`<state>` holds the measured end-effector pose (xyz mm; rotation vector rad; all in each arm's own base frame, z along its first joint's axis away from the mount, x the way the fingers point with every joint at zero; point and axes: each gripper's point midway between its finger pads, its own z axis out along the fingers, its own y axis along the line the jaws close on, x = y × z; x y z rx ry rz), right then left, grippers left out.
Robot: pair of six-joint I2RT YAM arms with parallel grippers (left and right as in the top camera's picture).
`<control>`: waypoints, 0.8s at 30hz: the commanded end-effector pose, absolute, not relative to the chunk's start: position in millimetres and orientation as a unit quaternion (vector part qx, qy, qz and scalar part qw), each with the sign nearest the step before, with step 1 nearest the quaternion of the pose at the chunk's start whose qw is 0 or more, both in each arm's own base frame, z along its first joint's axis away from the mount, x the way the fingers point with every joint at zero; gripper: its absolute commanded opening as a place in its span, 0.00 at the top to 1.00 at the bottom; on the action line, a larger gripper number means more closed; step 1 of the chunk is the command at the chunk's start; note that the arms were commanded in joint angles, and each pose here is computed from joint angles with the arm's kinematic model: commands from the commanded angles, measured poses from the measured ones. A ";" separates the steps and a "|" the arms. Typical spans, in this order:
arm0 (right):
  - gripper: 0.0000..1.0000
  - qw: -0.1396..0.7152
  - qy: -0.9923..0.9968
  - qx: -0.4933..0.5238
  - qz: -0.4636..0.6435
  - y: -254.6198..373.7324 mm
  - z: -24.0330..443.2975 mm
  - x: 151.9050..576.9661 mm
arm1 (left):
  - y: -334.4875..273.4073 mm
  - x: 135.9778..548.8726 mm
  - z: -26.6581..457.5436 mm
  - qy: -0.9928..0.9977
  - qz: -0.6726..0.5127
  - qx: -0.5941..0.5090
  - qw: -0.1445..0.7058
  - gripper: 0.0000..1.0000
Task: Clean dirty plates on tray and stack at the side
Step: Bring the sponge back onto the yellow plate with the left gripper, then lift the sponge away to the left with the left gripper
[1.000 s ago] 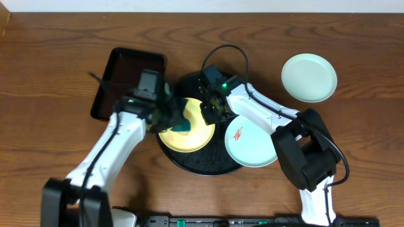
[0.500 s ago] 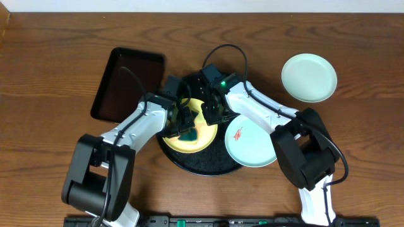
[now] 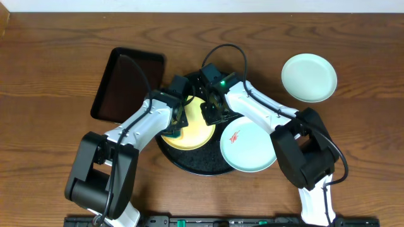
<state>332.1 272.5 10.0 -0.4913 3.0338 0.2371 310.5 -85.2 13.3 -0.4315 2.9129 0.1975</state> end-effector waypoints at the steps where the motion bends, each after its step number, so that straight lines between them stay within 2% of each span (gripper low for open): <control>1: 0.99 0.030 0.987 -0.159 0.019 249.1 1.5 336.2 | -15.0 312.1 19.1 0.952 0.224 -0.167 0.127 0.93; 14: 0.99 0.032 0.986 -0.165 0.016 248.0 9.7 335.4 | 27.3 313.3 82.6 0.931 0.189 -0.257 0.179 0.93; 20: 0.99 0.104 0.976 -0.187 0.047 263.5 66.6 357.1 | 23.7 305.0 115.3 0.934 0.088 -0.284 0.196 0.93; 24: 0.99 0.166 0.965 -0.200 0.004 253.4 106.5 370.9 | 23.1 303.8 129.7 0.933 0.047 -0.289 0.211 0.93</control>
